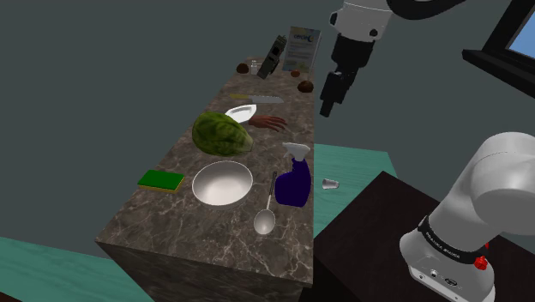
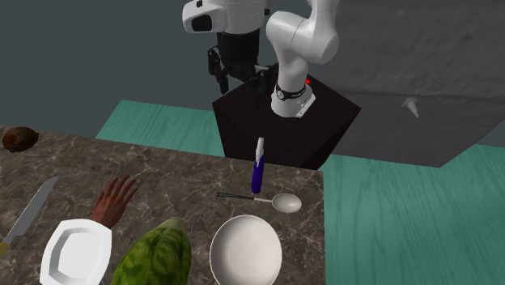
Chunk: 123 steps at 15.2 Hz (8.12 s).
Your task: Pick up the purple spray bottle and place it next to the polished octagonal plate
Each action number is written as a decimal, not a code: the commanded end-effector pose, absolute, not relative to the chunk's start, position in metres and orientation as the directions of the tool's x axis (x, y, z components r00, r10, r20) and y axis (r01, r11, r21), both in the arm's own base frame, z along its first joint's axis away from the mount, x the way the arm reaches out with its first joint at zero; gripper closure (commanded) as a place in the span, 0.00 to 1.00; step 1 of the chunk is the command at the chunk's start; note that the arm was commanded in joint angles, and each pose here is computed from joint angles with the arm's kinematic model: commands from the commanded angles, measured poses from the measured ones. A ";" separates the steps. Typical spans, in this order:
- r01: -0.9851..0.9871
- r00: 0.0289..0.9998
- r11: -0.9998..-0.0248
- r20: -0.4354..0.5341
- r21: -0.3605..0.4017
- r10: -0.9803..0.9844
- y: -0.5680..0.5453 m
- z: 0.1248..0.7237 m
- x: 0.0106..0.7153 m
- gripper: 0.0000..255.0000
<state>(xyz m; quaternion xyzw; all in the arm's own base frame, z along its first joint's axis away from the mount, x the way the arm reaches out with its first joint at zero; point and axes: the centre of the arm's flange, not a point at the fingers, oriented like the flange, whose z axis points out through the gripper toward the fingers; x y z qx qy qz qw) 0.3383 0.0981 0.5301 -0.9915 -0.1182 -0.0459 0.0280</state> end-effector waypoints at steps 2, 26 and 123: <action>0.324 0.944 -0.944 0.092 -0.058 0.318 0.125 0.501 0.342 0.00; 0.439 0.897 -0.895 0.084 -0.078 0.433 0.167 0.424 0.343 1.00; 0.439 0.897 -0.895 0.084 -0.078 0.433 0.045 0.550 0.639 1.00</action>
